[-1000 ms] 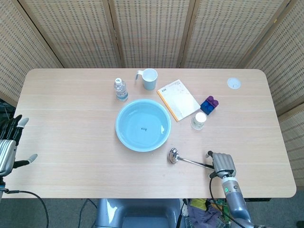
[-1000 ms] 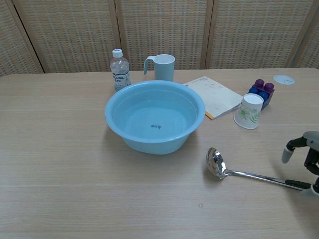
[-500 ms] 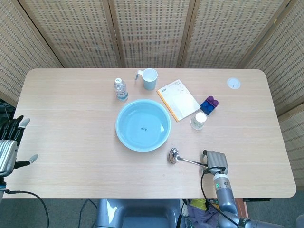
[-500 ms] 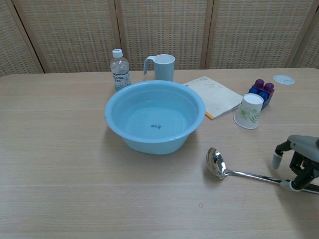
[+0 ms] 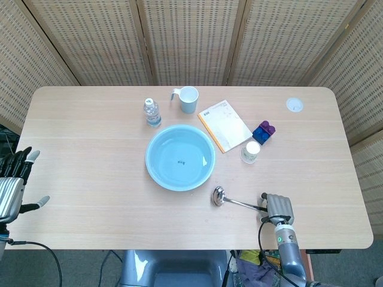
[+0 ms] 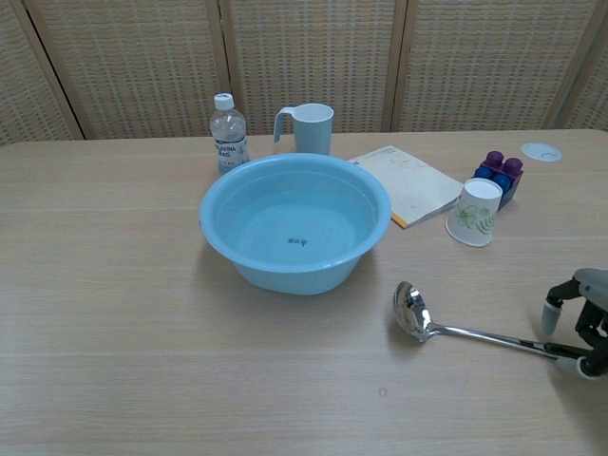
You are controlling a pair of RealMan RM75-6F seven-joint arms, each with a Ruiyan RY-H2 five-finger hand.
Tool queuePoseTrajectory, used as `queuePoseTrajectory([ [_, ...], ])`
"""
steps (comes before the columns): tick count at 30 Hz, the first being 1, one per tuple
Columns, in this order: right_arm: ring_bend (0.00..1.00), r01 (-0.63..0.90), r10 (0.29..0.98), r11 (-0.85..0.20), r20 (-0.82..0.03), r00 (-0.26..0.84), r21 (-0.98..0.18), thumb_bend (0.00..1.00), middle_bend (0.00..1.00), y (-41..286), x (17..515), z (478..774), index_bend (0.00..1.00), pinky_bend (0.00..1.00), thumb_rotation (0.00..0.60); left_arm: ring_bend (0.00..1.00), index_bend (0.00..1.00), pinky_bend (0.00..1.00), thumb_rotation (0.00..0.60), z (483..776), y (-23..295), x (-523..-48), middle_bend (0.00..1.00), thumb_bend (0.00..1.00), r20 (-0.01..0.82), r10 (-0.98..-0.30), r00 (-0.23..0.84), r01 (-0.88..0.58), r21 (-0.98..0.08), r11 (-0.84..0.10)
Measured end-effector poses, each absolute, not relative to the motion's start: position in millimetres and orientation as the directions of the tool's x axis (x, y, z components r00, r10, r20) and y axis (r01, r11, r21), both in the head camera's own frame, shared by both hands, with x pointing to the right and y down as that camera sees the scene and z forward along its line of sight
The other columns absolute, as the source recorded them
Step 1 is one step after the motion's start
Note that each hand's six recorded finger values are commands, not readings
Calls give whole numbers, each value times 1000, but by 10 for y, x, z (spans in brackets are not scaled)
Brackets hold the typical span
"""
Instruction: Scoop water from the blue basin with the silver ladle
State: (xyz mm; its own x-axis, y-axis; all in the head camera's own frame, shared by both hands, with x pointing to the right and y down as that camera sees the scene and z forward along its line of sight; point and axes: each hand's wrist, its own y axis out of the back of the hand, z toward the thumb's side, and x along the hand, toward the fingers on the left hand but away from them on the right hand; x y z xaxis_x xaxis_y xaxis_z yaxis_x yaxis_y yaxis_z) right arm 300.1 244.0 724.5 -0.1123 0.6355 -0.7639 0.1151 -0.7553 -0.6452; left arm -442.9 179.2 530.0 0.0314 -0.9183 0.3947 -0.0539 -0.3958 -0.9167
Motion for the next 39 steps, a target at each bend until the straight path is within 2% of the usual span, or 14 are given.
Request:
queuePoseTrajectory([
  [11,987,93,656,-740,-745,-118,-666,302,896,2504,3033,7316,444,1000,600,0,0,0,600,5299,1800,-4428,0,0,398,-917,29,-59,-915,-399],
  [30,987,63,640,-754,-753,-152,-653,318,896,2525,3111,7450,498,1000,600,0,0,0,600,5289,1793,-4445,0,0,401,-916,28,-70,-913,-402],
  [34,987,57,633,-761,-759,-153,-646,420,896,2539,3121,7463,592,1000,600,0,0,0,600,5294,1794,-4442,0,0,403,-915,29,-71,-912,-404],
  [37,987,49,628,-766,-763,-155,-641,556,898,2543,3134,7473,680,1000,600,0,0,0,600,5293,1793,-4441,0,0,404,-915,29,-71,-912,-405],
  [39,987,43,627,-768,-764,-155,-639,688,900,2538,3141,7471,733,1000,600,0,0,0,600,5294,1792,-4445,0,0,404,-914,28,-72,-911,-405],
])
